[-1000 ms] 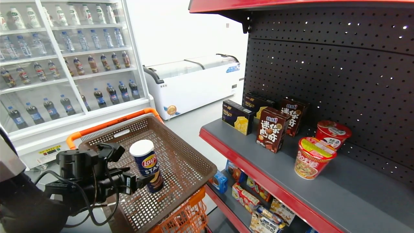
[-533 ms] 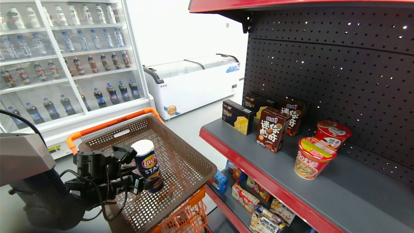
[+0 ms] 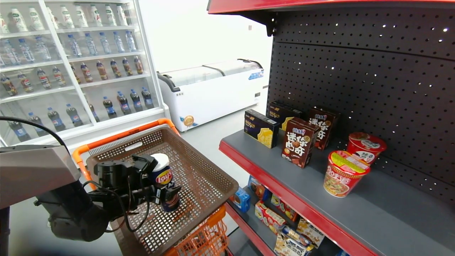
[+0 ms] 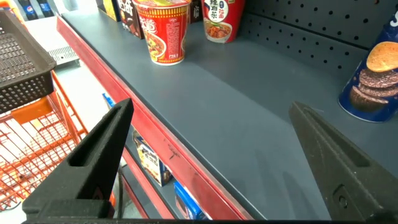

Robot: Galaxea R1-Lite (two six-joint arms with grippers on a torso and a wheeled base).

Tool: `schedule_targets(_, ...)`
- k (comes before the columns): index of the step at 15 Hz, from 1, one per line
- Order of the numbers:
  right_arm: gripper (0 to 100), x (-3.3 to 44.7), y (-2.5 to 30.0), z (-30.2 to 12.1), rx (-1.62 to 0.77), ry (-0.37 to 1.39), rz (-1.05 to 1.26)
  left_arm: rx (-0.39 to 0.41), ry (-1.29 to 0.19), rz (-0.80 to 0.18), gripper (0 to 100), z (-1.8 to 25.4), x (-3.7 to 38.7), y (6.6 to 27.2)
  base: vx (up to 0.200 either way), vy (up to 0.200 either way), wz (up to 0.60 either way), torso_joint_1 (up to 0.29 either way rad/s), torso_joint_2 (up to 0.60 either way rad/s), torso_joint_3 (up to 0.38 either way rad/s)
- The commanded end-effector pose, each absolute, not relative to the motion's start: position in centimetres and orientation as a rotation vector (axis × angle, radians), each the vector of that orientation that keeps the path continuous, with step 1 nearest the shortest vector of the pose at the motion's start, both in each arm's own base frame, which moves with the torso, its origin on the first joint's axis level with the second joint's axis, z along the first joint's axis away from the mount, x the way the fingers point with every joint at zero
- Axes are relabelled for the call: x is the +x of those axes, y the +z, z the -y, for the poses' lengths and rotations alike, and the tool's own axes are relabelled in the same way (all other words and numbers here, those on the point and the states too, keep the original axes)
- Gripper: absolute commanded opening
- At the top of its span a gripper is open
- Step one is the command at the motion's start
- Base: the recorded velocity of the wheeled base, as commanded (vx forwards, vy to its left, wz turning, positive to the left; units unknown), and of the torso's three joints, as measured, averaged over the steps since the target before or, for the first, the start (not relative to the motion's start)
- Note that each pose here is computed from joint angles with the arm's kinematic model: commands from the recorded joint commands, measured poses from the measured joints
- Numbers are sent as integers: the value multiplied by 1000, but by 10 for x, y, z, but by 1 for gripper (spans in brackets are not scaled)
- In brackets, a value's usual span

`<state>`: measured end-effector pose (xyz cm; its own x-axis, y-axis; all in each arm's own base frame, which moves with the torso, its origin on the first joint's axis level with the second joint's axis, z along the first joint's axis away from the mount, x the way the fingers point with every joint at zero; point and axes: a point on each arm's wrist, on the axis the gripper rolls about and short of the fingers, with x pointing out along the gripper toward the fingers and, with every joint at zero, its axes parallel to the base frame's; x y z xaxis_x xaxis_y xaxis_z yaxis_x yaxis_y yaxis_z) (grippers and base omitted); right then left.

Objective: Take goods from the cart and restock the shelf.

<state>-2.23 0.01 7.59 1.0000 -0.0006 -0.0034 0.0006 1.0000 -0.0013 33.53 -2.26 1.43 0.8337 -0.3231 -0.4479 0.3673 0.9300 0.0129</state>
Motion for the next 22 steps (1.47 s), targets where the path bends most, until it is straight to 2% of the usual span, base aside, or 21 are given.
schedule_targets(1, 100, -22, 76, 0, -2, 0, -3, 104, -367, -460, 100, 25, 334, 14, 0, 0, 0, 0, 0, 0)
schedule_targets(2, 100, -22, 76, 0, -2, 0, -5, 106, -364, -448, 100, 25, 333, 18, 0, 0, 0, 0, 0, 0)
schedule_targets(5, 100, -22, 76, 0, -2, 0, -3, 110, -359, -350, 100, 23, 308, 58, 0, 0, 0, 0, 0, 0)
schedule_targets(7, 100, -22, 76, 0, -2, 0, -5, 85, -355, -336, 100, 22, 300, 69, 0, 0, 0, 0, 0, 0)
schedule_targets(16, 100, -22, 76, 0, -2, 0, -3, 68, -376, -410, 100, 24, 290, 54, 0, 0, 0, 0, 0, 0)
schedule_targets(17, 100, -22, 76, 0, -2, 0, -3, 66, -380, -408, 0, 24, 291, 54, 0, 0, 0, 0, 0, 0)
schedule_targets(22, 100, -22, 76, 0, -2, 0, -5, 62, -371, -429, 0, 24, 294, 47, 0, 0, 0, 0, 0, 0)
